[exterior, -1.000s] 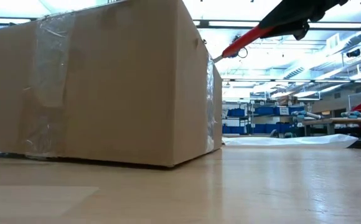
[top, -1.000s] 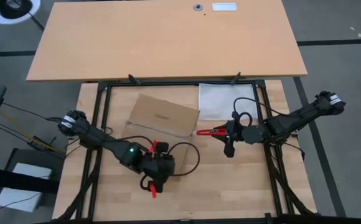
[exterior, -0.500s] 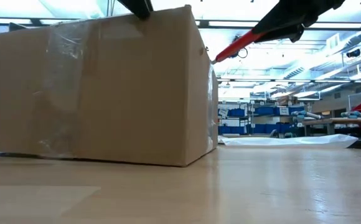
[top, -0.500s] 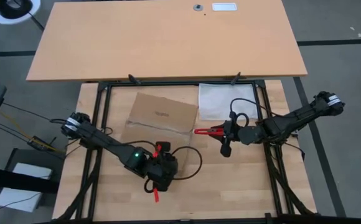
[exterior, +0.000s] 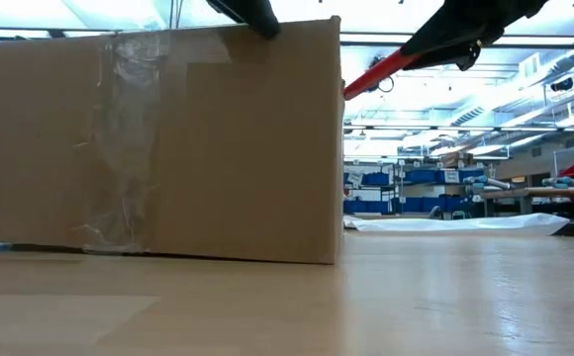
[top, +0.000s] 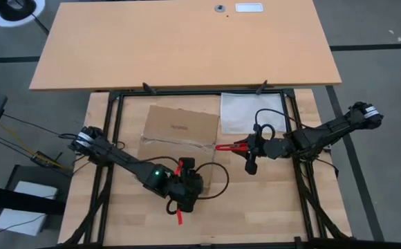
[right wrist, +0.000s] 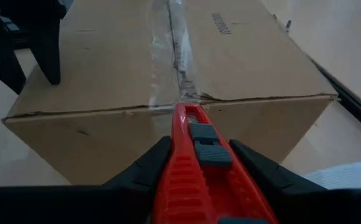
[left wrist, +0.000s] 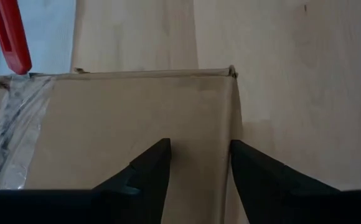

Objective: Unpack boxes
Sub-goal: Open the cardboard box using the red cutter

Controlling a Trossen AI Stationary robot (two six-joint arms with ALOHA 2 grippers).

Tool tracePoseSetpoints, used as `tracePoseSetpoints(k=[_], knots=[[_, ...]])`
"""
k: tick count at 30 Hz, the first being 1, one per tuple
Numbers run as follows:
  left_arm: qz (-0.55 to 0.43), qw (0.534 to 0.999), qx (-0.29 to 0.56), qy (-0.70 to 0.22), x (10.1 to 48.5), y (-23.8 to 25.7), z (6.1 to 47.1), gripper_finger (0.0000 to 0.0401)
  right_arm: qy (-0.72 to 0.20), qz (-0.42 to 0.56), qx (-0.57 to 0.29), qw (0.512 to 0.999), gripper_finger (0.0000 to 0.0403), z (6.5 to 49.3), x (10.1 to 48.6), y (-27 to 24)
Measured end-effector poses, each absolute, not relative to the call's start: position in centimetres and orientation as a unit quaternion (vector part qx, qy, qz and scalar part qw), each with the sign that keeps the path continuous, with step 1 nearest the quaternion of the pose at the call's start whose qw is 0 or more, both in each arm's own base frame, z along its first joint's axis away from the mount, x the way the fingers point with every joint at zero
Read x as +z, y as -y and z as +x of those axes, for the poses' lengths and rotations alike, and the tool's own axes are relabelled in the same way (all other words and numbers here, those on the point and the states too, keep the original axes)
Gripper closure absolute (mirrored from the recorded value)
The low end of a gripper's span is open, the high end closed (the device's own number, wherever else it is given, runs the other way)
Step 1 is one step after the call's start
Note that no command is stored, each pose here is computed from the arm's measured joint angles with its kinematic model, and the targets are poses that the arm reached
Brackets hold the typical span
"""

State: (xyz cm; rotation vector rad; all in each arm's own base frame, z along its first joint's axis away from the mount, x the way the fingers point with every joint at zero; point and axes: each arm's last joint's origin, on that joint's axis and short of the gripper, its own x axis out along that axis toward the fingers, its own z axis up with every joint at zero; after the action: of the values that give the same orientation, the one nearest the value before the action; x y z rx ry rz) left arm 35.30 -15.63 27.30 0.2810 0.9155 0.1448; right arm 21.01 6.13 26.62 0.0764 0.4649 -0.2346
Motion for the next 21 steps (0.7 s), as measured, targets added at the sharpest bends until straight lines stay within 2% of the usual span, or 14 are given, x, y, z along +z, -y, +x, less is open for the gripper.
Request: tracePoseSetpoints(k=[21], knots=[[0.127, 0.889, 0.092, -0.430, 27.04, 15.54, 35.63, 0.0226, -0.229, 0.030, -0.072, 0.970, 0.0264, 21.12, 26.72, -6.50]])
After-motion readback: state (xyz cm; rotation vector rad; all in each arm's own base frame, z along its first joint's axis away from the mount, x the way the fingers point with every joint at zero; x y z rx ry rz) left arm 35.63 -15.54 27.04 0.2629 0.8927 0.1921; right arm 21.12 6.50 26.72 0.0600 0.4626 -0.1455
